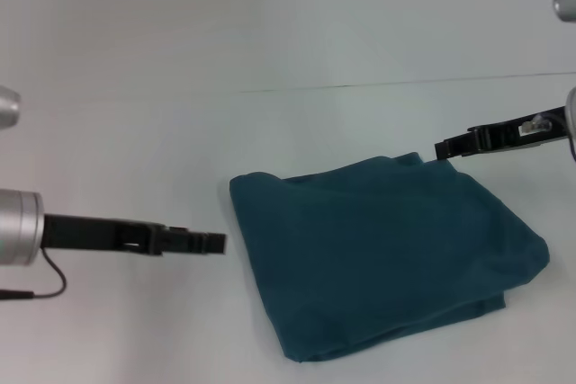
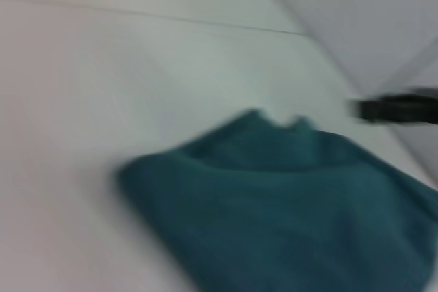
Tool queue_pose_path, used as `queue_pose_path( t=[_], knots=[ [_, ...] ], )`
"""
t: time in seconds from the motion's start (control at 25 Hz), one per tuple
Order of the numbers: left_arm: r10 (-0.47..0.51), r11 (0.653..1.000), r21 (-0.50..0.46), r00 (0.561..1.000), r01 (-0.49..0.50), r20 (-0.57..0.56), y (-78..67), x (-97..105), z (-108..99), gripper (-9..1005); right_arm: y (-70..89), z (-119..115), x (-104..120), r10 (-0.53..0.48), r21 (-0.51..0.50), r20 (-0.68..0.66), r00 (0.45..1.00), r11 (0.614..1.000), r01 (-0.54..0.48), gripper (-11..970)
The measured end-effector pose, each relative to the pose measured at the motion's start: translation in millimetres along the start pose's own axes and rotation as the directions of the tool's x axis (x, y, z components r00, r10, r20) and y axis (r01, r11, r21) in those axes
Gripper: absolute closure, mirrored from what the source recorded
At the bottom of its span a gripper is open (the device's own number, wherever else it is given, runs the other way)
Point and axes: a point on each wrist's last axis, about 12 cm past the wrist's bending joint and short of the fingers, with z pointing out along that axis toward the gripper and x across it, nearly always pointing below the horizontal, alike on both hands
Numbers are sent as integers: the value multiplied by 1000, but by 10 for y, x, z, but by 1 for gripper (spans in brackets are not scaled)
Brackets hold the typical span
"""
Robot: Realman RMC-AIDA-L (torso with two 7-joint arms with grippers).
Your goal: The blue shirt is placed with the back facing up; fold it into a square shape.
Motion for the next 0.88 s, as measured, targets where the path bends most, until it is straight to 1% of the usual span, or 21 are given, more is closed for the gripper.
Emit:
queue_pose_path(
  t=[0.04, 0.12, 0.24, 0.36, 0.48, 0.56, 0.64, 0.76, 0.88],
  knots=[
    [-44, 998, -43, 999, 44, 0, 41, -33, -16, 116, 16, -49, -1, -15, -17, 11, 1000, 1000, 15, 381],
    [-100, 990, -104, 995, 100, -2, 89, -95, -33, 117, 31, -132, -3, -36, -39, 31, 999, 999, 37, 437],
    [-194, 964, -184, 981, 192, 10, 155, -202, -22, 120, 54, -250, -6, -67, -87, 39, 997, 994, 70, 522],
    [-213, 958, -194, 977, 209, 1, 143, -295, 24, 122, 80, -334, -8, -97, -131, 8, 995, 987, 97, 614],
    [-195, 964, -192, 980, 184, -40, 100, -354, 109, 125, 134, -439, -34, -140, -171, -9, 990, 976, 136, 720],
    [-175, 965, -208, 982, 157, -70, 86, -366, 168, 120, 136, -535, -61, -159, -181, -6, 987, 971, 155, 791],
    [-160, 964, -228, 983, 136, -91, 82, -368, 241, 115, 103, -628, -97, -161, -174, -7, 987, 972, 157, 740],
    [-164, 964, -227, 981, 139, -99, 73, -374, 290, 113, 36, -773, -167, -139, -151, -17, 990, 979, 135, 663],
    [-197, 961, -218, 975, 171, -100, 59, -388, 332, 114, 39, -867, -207, -143, -132, -34, 989, 982, 137, 519]
  ],
)
